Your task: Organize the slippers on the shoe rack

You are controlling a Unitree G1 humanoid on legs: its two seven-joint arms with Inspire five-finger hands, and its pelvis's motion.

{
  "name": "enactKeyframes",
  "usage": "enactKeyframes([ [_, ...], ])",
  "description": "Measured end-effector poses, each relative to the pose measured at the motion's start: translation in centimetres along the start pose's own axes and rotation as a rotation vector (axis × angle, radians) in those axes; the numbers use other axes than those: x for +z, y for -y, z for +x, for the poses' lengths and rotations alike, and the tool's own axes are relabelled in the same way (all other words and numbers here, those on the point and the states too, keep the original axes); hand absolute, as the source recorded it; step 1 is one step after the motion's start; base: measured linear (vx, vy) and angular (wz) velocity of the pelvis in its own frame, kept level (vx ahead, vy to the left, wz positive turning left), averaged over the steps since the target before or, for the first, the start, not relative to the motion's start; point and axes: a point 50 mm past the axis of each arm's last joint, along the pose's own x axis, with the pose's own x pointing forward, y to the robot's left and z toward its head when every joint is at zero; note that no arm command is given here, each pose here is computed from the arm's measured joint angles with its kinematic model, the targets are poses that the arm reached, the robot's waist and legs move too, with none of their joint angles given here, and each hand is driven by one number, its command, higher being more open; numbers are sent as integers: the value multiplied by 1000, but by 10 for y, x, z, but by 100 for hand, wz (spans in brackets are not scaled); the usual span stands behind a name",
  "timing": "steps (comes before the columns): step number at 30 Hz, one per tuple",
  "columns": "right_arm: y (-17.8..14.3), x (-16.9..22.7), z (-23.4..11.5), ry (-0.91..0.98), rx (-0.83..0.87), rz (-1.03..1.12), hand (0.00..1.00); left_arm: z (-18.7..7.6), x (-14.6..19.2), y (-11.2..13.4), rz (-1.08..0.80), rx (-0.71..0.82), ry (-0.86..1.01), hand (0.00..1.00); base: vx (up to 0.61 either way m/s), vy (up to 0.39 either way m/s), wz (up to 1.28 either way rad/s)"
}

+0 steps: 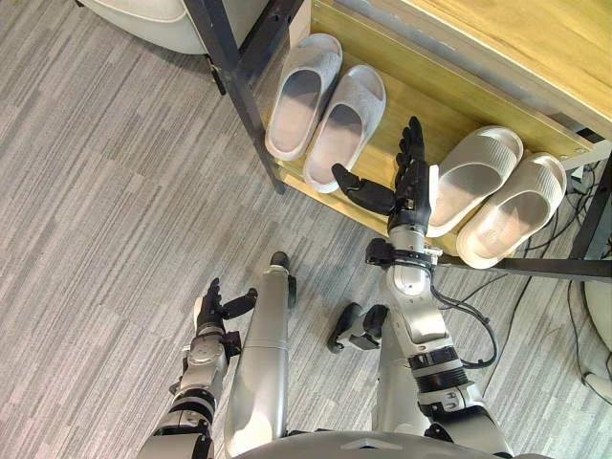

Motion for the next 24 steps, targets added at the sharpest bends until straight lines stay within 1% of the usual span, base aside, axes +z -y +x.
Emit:
enactKeyframes([
  [3, -1, -4, 0, -24, 25, 40, 100, 0, -1, 0, -30, 15, -9, 100, -35, 52, 0],
  [8, -6, -21, -2, -130, 103, 147, 100, 0, -1, -1, -32, 14, -8, 100, -38, 59, 0],
  [16, -21, -10, 20, -115, 194, 313, 100, 1, 2, 1, -52, 5, 0, 100, -36, 55, 1],
  [24, -19, -1, 37, -81, 199, 328, 100, 1, 4, 2, -61, 1, 9, 100, -36, 48, 2],
])
